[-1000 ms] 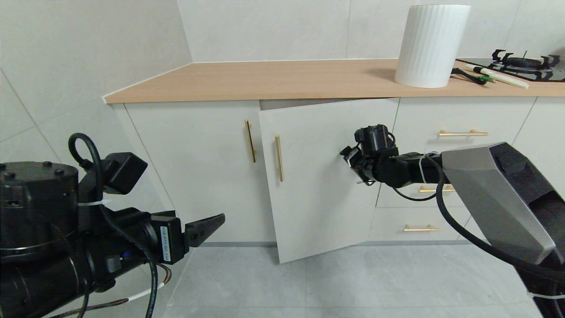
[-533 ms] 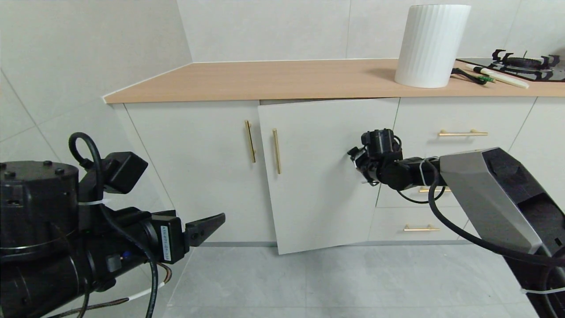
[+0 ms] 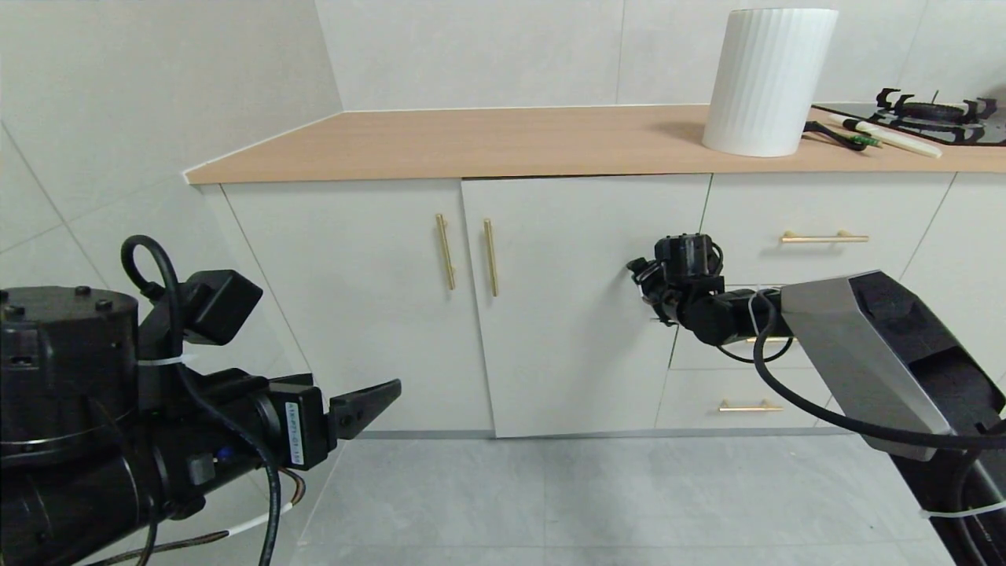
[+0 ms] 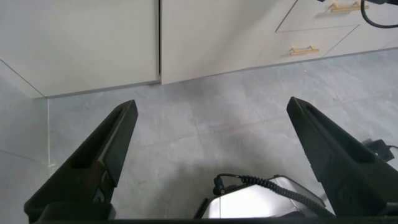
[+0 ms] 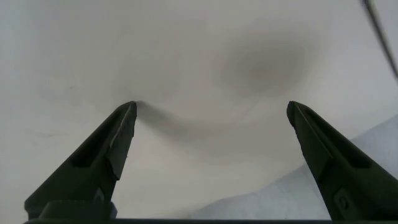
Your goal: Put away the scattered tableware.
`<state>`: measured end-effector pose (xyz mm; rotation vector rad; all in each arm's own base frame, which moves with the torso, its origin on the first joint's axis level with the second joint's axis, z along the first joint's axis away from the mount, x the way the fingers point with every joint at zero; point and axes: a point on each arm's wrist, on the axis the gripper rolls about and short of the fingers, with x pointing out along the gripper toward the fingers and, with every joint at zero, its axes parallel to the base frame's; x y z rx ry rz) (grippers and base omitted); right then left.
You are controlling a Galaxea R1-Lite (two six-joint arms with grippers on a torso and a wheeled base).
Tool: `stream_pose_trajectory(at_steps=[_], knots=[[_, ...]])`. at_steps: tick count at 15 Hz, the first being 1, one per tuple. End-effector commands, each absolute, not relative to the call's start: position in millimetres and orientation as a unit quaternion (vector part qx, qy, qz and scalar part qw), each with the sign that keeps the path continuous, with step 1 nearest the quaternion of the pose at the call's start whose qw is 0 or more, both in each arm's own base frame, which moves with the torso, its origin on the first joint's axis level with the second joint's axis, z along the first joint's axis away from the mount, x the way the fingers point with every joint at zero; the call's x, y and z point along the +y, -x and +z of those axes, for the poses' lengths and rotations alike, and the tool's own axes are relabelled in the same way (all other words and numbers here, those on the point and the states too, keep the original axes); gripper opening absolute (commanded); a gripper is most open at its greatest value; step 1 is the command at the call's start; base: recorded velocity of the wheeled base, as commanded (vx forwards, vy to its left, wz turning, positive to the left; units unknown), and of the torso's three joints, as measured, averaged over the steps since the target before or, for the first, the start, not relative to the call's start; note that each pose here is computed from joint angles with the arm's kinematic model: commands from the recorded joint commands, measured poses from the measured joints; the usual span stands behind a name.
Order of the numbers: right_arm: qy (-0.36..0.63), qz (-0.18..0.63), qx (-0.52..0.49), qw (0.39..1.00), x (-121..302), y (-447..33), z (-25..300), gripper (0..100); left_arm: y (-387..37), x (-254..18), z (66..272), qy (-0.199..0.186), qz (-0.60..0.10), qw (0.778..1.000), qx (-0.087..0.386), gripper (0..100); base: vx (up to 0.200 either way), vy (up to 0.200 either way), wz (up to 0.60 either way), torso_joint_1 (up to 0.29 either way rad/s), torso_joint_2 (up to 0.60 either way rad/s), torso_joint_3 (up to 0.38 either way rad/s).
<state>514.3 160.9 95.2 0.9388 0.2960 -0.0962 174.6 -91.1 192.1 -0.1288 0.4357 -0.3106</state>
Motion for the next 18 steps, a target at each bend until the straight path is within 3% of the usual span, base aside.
stream_pose_trajectory(at_steps=[1,11,17,18], knots=[[-0.450,-0.050,0.144,0.880,158,-516,90,100,-175,-91,192,0.064,-0.153,0.962,0.215,100,0.000,0.000,0.00,0.000,0.00,0.000],[-0.451,-0.045,0.116,0.884,144,-524,90,100,-175,-91,191,0.064,-0.153,0.963,0.214,100,0.000,0.000,0.00,0.000,0.00,0.000],[-0.453,0.019,0.104,0.885,170,-452,188,100,-173,-90,196,0.067,-0.156,0.964,0.203,100,0.000,0.000,0.00,0.000,0.00,0.000],[-0.431,0.042,0.105,0.896,176,-418,213,100,-171,-89,200,0.070,-0.157,0.966,0.192,100,0.000,0.000,0.00,0.000,0.00,0.000]])
